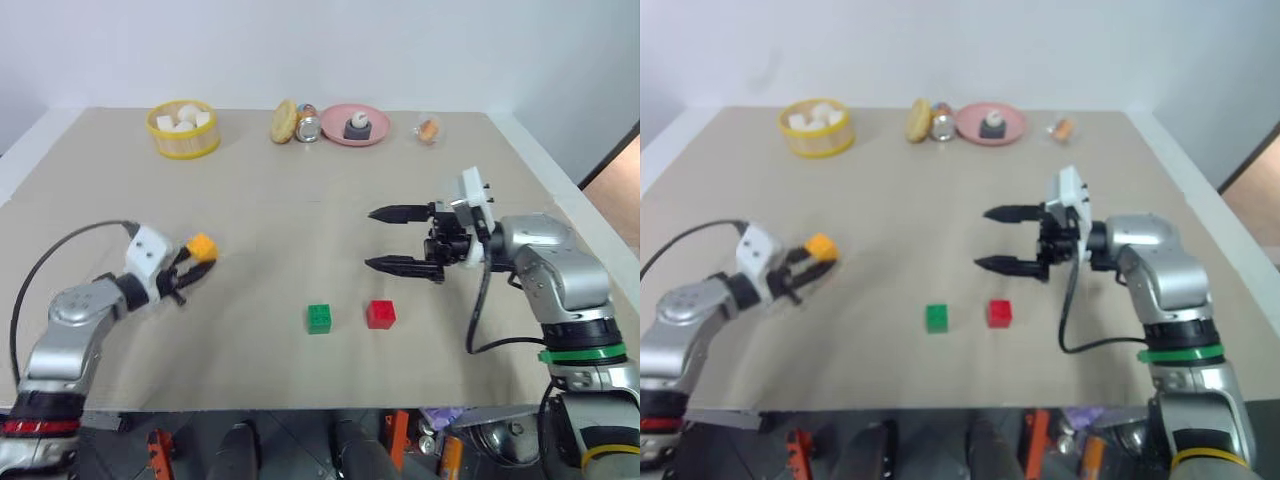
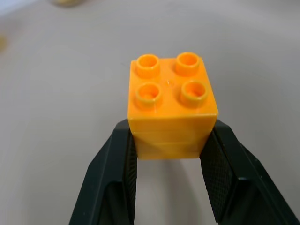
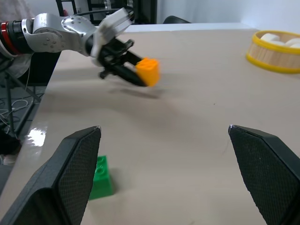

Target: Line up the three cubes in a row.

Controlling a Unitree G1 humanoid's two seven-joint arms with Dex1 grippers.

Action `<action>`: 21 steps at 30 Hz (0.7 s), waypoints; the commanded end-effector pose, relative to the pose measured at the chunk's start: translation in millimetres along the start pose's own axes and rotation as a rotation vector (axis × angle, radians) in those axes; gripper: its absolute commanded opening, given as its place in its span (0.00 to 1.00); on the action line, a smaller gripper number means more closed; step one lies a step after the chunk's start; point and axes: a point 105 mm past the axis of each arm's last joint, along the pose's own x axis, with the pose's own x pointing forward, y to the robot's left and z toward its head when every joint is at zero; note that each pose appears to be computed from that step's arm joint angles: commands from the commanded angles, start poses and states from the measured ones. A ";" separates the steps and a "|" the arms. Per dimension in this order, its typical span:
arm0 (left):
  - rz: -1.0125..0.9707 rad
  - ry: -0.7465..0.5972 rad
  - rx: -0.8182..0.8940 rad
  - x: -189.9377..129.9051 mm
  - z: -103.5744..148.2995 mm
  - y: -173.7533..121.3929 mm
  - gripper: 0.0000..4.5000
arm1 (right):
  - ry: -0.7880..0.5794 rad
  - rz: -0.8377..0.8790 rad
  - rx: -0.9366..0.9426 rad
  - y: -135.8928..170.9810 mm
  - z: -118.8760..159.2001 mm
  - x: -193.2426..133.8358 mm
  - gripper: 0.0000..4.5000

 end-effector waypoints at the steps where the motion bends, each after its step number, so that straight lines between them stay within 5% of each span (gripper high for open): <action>1: -0.182 -0.096 0.048 -12.7 21.9 -14.9 0.29 | -0.025 0.056 -0.035 15.4 17.5 -11.6 1.00; 9: -0.492 -0.147 0.058 12.6 27.9 -50.4 0.29 | -0.012 0.245 0.016 68.1 22.4 -9.7 1.00; 21: -0.715 -0.074 0.152 24.0 14.6 -73.9 0.29 | -0.027 0.194 0.031 69.2 23.1 -4.7 1.00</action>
